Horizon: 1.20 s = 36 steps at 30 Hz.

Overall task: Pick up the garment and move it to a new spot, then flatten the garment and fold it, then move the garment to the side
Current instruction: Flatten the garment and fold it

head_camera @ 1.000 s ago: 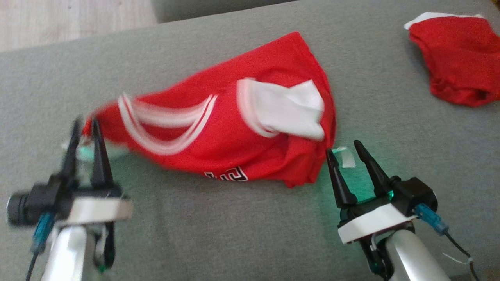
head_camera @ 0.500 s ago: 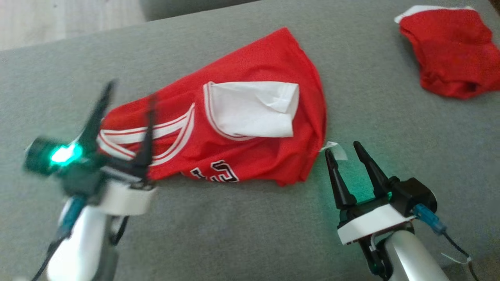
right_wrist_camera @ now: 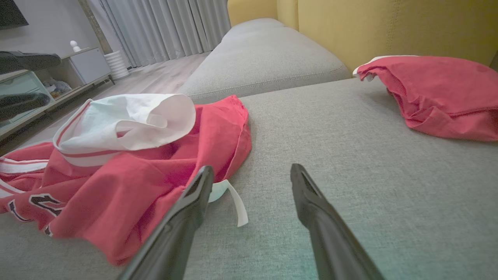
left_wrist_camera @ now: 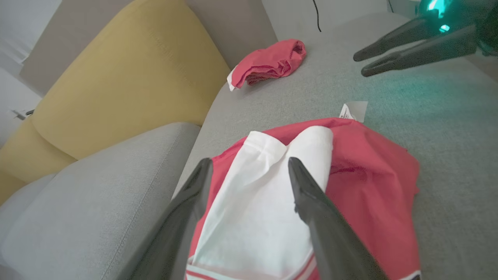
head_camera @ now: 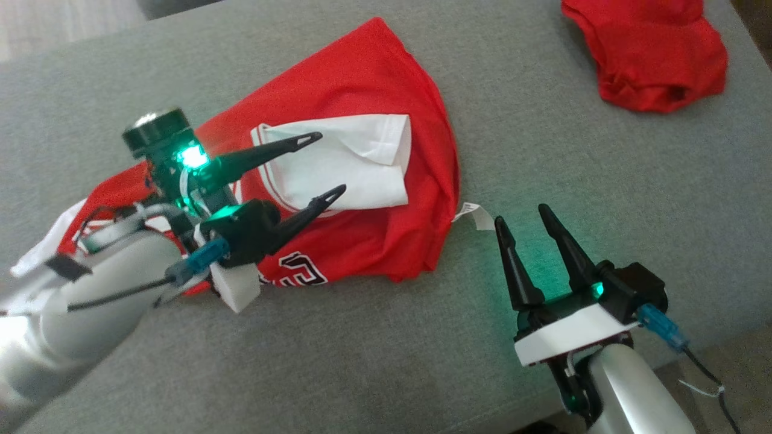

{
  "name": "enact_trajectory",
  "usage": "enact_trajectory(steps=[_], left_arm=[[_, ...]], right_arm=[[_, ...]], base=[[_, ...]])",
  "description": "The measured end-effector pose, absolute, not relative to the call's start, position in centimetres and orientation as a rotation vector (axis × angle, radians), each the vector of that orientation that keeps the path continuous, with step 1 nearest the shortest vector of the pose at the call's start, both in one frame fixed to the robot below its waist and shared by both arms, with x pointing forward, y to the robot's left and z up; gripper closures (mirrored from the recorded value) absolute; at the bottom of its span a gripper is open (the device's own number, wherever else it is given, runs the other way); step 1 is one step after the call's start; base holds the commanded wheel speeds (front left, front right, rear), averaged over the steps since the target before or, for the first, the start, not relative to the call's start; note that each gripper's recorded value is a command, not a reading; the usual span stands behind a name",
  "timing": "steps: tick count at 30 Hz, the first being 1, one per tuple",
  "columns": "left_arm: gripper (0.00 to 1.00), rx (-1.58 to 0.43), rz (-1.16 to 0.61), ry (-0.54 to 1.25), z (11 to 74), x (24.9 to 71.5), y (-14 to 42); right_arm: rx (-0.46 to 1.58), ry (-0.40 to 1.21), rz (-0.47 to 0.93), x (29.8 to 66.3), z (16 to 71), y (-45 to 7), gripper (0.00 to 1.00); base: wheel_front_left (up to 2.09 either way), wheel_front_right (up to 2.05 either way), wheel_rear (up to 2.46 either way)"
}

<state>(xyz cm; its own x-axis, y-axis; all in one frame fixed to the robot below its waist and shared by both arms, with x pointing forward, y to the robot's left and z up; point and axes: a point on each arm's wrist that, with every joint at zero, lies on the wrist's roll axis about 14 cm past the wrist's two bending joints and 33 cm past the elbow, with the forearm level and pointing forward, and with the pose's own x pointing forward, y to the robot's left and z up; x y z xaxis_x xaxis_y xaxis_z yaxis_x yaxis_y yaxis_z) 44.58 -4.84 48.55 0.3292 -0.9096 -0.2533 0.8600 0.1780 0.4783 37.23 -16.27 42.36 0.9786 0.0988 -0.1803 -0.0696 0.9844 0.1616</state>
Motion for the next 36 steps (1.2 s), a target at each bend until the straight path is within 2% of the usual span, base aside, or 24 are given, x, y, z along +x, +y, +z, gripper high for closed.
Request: enact_trajectory(steps=[4, 11, 19, 36], left_arm=[[0.0, 0.683, -1.317, -0.094, 47.7, 45.3, -5.7], [0.0, 0.877, -1.302, -0.14, 46.6, 48.9, -6.3], [0.0, 0.991, -1.37, -0.131, 41.8, 48.0, -6.9], [0.0, 0.91, -1.436, -0.259, 42.8, 48.0, -10.7]], right_arm=[[0.158, 0.188, 0.068, 37.4, 42.4, -16.8, 0.0], [0.172, 0.183, 0.048, 38.1, 42.5, -17.5, 0.0], [0.187, 0.193, -0.007, 37.6, 42.3, -19.0, 0.0], [0.189, 0.203, -0.041, 37.4, 42.0, -20.0, 0.0]], base=[[0.0, 0.0, 0.0], [0.0, 0.0, 0.0], [0.0, 0.0, 0.0], [0.0, 0.0, 0.0]])
